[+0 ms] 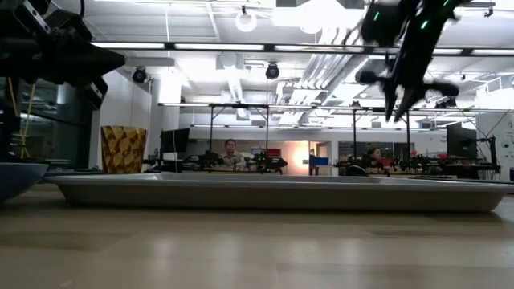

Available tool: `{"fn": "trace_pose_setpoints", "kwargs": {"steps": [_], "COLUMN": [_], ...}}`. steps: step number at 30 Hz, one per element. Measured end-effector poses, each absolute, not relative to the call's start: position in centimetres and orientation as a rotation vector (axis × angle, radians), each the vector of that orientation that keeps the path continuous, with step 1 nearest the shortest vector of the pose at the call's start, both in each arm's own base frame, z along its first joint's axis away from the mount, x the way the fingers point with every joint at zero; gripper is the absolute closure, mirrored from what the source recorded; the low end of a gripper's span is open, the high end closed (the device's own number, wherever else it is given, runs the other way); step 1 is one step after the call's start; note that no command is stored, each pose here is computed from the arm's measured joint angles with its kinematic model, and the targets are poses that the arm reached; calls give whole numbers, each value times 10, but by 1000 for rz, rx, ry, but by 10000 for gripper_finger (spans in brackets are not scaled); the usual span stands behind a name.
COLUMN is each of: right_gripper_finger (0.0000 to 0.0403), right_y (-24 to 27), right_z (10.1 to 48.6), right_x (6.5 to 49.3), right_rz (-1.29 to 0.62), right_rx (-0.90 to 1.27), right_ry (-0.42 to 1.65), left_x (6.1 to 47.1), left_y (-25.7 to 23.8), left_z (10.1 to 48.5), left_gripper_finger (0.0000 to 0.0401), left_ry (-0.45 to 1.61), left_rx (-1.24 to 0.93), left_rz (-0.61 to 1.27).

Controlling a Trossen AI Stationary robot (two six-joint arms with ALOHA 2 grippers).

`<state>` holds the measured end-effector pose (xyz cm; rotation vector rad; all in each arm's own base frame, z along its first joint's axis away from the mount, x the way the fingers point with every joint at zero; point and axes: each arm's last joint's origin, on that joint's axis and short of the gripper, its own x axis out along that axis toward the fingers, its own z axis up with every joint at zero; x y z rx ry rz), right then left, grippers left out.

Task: Pick and place plate/cup/fork/spoon on tray
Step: Put the orange spoon on the gray tray

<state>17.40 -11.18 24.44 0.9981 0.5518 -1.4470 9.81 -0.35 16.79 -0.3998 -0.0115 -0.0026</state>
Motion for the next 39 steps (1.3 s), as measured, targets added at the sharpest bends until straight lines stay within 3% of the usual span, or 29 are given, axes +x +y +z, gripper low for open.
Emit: {"fn": "trace_pose_setpoints", "kwargs": {"steps": [3, 8, 12, 18, 25, 29, 35, 39], "right_gripper_finger": [265, 187, 166, 168, 200, 255, 385, 387], "right_y": [-135, -167, -185, -209, -222, -222, -221, -217], "right_z": [219, 190, 168, 143, 123, 121, 128, 148], "right_x": [177, 175, 171, 167, 165, 165, 164, 165], "right_rz": [-1523, -1750, -1856, -1927, -1960, -1971, -1904, -1809], "right_rx": [1052, 1101, 1104, 1164, 1216, 1216, 1152, 1066], "right_ry": [616, 526, 560, 502, 485, 479, 572, 597], "left_x": [98, 98, 98, 98, 98, 98, 98, 98], "left_y": [-3, -4, -3, -3, -3, -3, -3, -3], "left_z": [168, 168, 168, 168, 168, 168, 168, 168], "left_gripper_finger": [401, 401, 401, 401, 401, 401, 401, 401], "left_ry": [-11, -11, -11, -11, -12, -12, -11, -11], "left_rx": [-400, -400, -400, -400, -399, -399, -400, -400], "left_rz": [-3, -3, -2, -2, -2, -1, -1, -1]}}
